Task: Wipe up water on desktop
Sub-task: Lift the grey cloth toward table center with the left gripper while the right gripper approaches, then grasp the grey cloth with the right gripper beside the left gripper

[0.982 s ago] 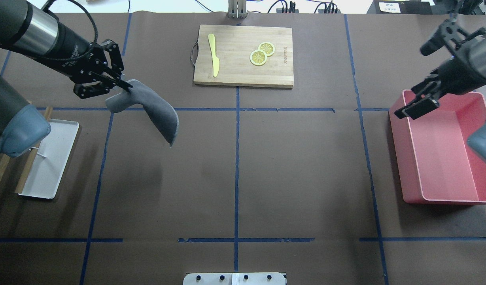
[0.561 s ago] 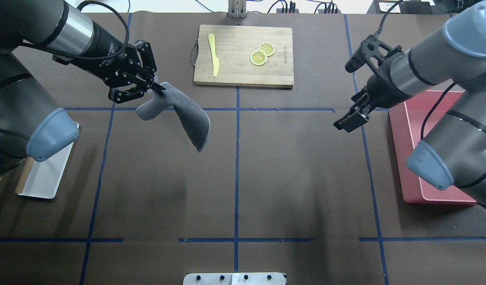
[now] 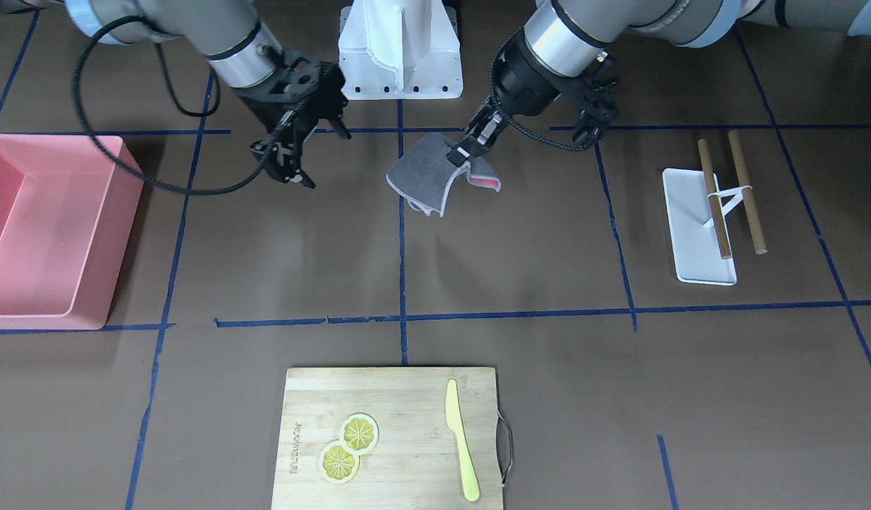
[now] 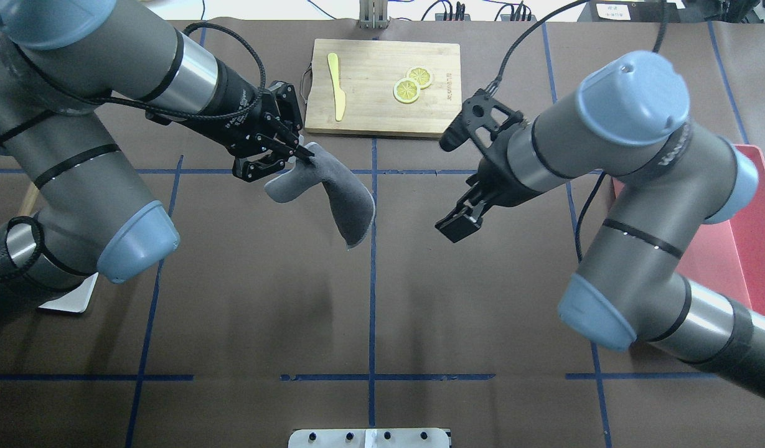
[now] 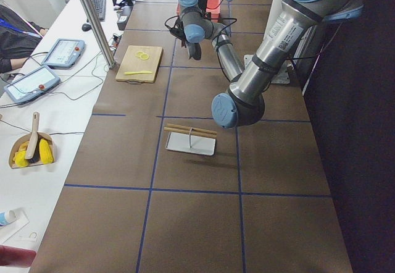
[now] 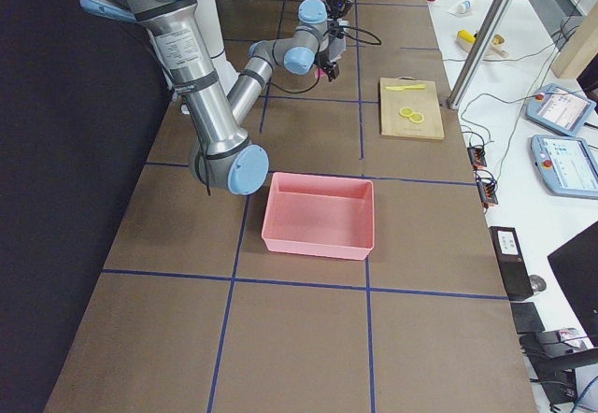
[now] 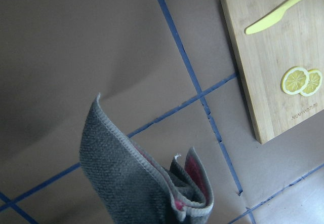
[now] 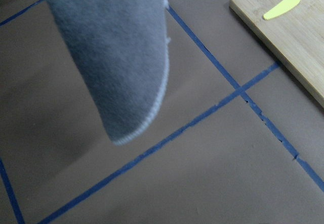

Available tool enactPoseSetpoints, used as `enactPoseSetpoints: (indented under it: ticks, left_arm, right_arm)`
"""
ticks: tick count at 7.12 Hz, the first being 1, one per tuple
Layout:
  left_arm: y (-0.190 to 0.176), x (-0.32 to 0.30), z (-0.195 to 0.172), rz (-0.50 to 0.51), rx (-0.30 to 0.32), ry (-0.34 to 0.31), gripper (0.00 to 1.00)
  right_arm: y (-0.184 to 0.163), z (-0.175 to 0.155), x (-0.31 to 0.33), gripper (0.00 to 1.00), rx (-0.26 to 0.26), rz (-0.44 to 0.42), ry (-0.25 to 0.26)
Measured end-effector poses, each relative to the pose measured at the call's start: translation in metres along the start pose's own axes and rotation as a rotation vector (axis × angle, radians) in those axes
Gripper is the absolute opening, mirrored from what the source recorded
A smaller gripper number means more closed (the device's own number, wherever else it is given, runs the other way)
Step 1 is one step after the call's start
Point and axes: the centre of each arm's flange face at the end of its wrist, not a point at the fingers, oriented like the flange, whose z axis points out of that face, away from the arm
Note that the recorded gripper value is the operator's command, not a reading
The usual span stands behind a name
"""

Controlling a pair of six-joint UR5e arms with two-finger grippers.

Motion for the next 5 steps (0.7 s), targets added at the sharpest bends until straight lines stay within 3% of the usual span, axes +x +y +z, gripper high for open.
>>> enactPoseSetpoints:
  ticks: [3, 5]
  left_arm:
    - [0.02, -0.006, 0.008, -0.019, -0.053, 0.013, 0.01]
    - [0.032, -0.017, 0.011, -0.001, -0.087, 0.007, 0.01]
  right_arm:
    - [-0.007, 0.015, -0.05, 0.99, 0.13, -0.026, -0.006]
    - [-0.007, 0.018, -0.056, 0.99, 0.151, -0.022, 0.003]
